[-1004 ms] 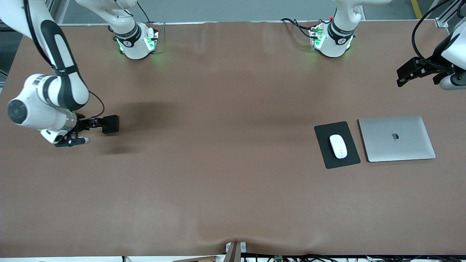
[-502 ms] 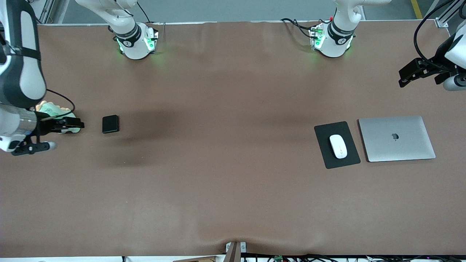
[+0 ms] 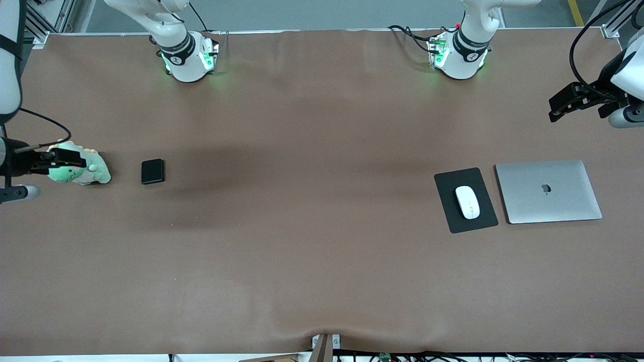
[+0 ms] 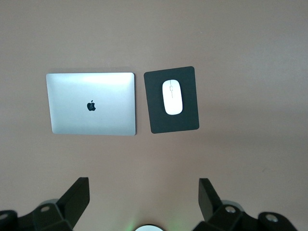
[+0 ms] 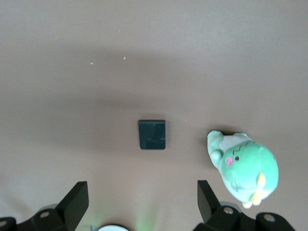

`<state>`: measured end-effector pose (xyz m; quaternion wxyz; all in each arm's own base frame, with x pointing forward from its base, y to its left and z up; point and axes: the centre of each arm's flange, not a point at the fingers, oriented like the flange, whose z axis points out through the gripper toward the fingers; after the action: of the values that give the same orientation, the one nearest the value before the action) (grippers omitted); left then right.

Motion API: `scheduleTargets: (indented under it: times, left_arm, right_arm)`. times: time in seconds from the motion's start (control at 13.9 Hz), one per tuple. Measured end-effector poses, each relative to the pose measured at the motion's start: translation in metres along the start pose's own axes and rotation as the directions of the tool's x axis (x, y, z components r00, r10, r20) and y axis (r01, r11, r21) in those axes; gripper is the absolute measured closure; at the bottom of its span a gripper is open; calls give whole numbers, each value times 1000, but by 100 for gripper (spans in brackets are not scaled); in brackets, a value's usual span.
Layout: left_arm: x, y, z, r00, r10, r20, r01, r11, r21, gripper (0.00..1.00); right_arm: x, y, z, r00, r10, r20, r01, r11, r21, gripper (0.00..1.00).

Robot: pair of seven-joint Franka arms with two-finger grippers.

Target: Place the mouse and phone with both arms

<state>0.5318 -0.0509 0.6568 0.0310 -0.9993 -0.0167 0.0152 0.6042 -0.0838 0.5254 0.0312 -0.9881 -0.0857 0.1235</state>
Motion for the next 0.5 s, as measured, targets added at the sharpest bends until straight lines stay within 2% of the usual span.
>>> scheduleTargets:
  times: [0.5]
  left_arm:
    - [-1, 5, 0, 1000, 8, 0, -8, 1000, -4, 0]
  right_arm:
    - [-28, -39, -70, 998, -58, -38, 57, 998, -13, 0]
